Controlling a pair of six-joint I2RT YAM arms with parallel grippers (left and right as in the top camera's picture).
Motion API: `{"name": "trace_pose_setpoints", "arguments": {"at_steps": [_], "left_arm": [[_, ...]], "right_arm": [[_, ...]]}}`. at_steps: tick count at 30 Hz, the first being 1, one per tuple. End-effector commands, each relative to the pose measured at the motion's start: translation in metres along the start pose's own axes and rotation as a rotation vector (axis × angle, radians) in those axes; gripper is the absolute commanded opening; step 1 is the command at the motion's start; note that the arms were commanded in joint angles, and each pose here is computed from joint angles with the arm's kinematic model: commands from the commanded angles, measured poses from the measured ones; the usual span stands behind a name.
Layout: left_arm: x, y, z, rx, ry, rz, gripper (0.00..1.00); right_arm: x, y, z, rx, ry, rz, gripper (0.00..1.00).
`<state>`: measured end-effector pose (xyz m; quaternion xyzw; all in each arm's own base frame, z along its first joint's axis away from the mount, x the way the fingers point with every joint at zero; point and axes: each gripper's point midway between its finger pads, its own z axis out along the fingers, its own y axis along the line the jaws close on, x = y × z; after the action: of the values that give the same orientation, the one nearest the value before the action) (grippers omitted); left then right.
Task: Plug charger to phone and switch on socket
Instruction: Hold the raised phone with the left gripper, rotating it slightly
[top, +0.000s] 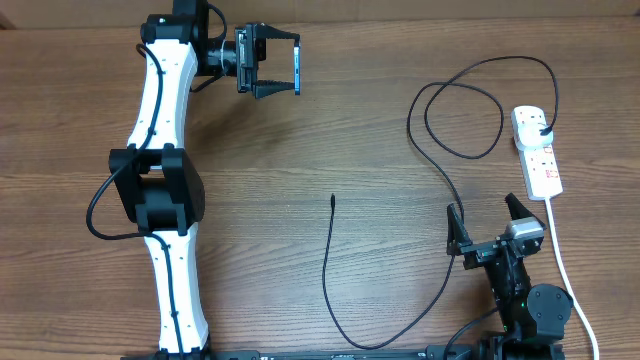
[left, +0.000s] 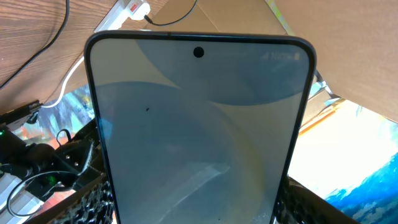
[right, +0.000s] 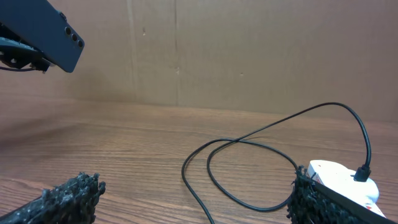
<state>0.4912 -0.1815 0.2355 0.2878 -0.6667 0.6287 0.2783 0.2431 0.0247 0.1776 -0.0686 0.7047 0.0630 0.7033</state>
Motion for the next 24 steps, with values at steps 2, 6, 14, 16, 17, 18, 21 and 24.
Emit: {"name": "trace_pose_setpoints", "arguments": {"at_steps": [2, 6, 14, 16, 17, 18, 21, 24], "left_arm": [[0.0157, -0.0095, 0.007, 0.015, 0.052, 0.022, 0.04], [0.0165, -0.0087, 0.0099, 0.01, 0.055, 0.022, 0.04], [0.0159, -0.0084, 0.01, 0.008, 0.052, 0.023, 0.04], [0.0146, -0.0077, 0.01, 0.004, 0.044, 0.023, 0.04], [0.0136, -0.007, 0.0101, 0.0, 0.038, 0.023, 0.04], [0.0131, -0.0068, 0.0101, -0.001, 0.036, 0.023, 0.04], [0.0128, -0.0066, 0.0101, -0.003, 0.034, 0.023, 0.04], [0.0128, -0.0066, 0.0101, -0.003, 0.034, 0.022, 0.04]], "right_arm": [[0.0023, 0.0008, 0.0003, -0.001, -0.001, -0.001, 1.0], [0.0023, 0.0008, 0.0003, -0.001, -0.001, -0.001, 1.0], [0.0023, 0.0008, 0.0003, -0.001, -0.001, -0.002, 1.0], [0.0022, 0.0008, 0.0003, -0.001, -0.002, -0.002, 1.0], [0.0023, 0.0008, 0.0003, -0.001, -0.001, -0.001, 1.0], [0.0023, 0.0008, 0.0003, -0.001, -0.001, -0.001, 1.0], [0.0022, 0.0008, 0.0003, -0.001, -0.002, -0.001, 1.0], [0.0023, 0.0008, 0.0003, -0.001, -0.001, -0.001, 1.0]]}}
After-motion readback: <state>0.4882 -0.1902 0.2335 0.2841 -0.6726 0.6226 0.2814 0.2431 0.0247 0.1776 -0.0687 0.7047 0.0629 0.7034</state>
